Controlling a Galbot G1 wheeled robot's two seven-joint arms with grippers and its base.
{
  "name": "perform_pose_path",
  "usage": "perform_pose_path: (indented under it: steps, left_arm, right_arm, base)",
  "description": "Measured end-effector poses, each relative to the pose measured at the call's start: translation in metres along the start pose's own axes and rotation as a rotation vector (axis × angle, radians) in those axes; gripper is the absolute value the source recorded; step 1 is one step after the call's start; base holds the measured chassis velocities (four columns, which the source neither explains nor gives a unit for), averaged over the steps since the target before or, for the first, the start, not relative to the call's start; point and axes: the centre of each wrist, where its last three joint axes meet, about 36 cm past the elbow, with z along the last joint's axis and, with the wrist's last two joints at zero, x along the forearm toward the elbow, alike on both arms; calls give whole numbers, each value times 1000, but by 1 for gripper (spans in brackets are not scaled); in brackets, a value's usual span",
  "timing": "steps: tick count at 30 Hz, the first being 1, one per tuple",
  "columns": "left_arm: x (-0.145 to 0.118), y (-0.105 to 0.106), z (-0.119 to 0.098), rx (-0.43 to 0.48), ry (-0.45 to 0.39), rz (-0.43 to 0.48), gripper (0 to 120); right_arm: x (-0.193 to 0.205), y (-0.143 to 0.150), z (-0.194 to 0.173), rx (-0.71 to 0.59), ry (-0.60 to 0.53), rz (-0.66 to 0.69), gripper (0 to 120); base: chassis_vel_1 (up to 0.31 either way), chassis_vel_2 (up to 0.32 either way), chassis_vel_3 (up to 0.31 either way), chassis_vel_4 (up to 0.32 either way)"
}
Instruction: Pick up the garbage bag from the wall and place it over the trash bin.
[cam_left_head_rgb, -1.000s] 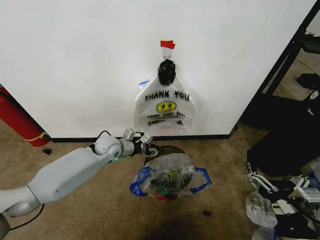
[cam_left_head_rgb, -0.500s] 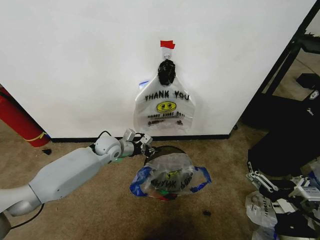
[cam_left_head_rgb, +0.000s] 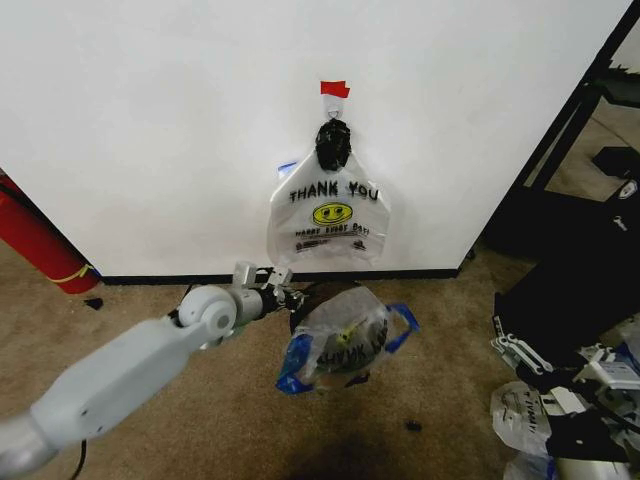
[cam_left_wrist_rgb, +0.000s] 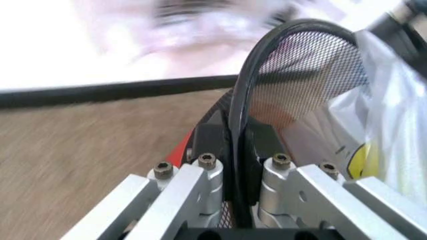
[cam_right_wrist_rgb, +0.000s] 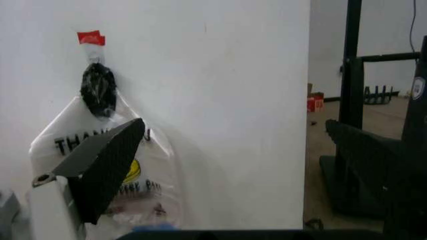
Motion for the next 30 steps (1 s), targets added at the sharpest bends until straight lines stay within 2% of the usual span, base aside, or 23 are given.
perform_pose_path:
  steps: [3, 5, 6, 10, 14, 19, 25, 30]
  left_arm:
    - [22, 2, 26, 93, -37, -111, 4]
    - [25, 2, 32, 113, -48, -135, 4]
    - [30, 1, 41, 146, -63, -169, 4]
    - [37, -17, 83, 271, -70, -243, 4]
    - [36, -32, 99, 329, -118, -283, 4]
    - [27, -49, 113, 364, -193, -307, 4]
    - [13, -60, 135, 323, -300, -354, 4]
    - [10, -63, 145, 330, -308, -366, 4]
  right_arm:
    - [-4, 0, 0, -2, 5, -10, 100]
    - [-5, 1, 0, -3, 7, -12, 100]
    - [-6, 1, 0, -4, 9, -14, 100]
    - [-10, 3, 0, -8, 21, -21, 100]
    - [-10, 3, 0, -6, 26, -27, 100]
    - [-10, 4, 0, -10, 34, -30, 100]
    - [-9, 5, 0, -11, 42, -34, 100]
    - [-9, 6, 1, -12, 46, -37, 100]
  base:
    - [0, 0, 0, 0]
    - [0, 0, 0, 0]
    - [0, 0, 0, 0]
    - [0, 0, 0, 0]
    - [0, 0, 0, 0]
    - [0, 0, 0, 0]
    - [0, 0, 0, 0]
    - [0, 0, 0, 0]
